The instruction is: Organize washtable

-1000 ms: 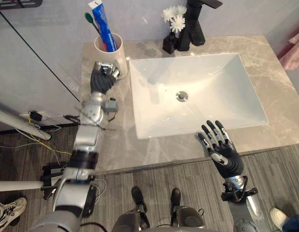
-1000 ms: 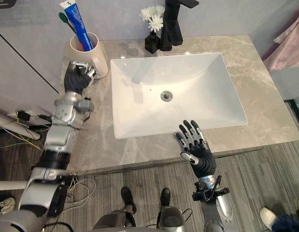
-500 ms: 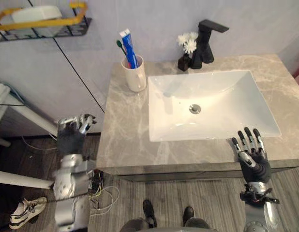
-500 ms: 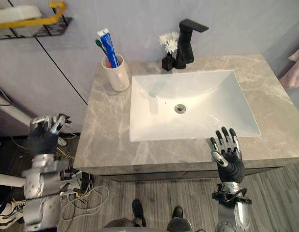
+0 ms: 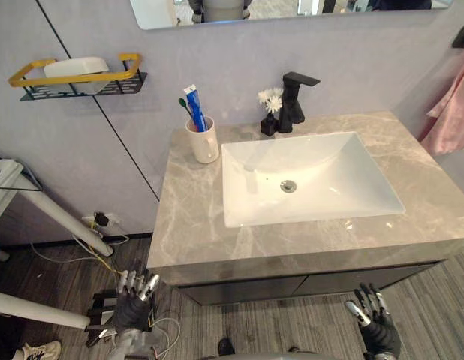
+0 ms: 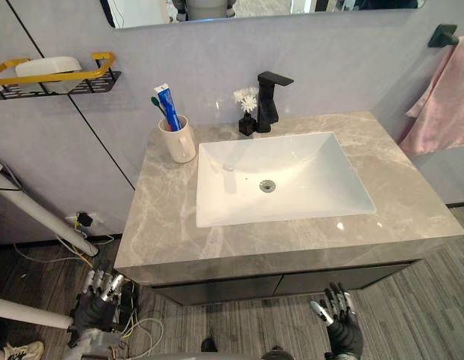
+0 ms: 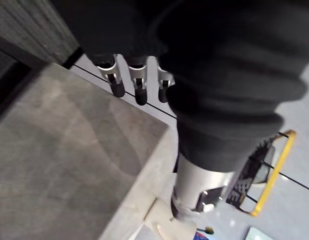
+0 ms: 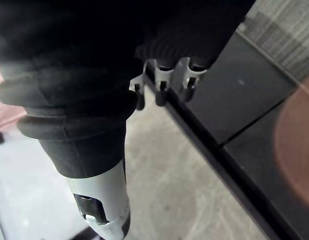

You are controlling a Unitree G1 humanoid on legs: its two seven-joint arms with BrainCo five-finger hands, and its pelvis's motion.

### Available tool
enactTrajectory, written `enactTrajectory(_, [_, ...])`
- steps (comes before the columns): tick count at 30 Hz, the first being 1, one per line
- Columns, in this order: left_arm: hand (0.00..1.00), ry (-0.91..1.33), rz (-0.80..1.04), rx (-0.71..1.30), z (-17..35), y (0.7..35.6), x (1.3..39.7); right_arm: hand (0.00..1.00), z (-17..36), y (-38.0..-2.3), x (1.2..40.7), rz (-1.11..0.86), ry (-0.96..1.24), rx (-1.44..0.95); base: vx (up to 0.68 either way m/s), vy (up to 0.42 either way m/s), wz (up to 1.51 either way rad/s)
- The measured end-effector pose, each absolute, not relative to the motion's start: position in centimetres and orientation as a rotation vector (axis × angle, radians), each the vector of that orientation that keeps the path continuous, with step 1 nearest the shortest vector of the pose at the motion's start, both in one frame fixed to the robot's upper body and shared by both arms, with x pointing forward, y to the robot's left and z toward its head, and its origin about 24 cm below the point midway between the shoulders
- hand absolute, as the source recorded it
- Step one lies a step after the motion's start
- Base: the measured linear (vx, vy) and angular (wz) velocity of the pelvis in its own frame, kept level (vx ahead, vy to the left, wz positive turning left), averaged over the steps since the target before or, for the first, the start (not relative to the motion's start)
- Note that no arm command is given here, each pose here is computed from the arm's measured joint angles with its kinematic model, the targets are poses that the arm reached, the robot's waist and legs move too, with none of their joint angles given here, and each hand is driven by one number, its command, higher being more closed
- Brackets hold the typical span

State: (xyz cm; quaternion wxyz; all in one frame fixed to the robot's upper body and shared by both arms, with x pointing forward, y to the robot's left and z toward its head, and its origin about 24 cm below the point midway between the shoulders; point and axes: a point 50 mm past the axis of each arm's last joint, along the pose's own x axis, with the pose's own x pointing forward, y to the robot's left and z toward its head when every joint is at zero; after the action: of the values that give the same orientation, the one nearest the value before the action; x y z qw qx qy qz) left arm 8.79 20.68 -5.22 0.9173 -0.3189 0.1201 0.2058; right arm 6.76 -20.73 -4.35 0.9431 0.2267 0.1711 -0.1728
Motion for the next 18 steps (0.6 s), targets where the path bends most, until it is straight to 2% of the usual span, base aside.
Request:
enactTrajectory(10, [0.00, 0.706, 0.513, -0.680, -12.6, 18.0, 3.5, 0.00, -9.3, -20.2, 2.9, -0.501, 0.606, 0.539, 0.10, -0.002, -0.06])
enactTrajectory(18, [0.00, 0.787, 0.433, -0.541, -13.7, 16.7, 5.5, 0.00, -10.8, -20.3, 3.1, -0.595, 0.642, 0.569, 0.06, -0.010, 0.02])
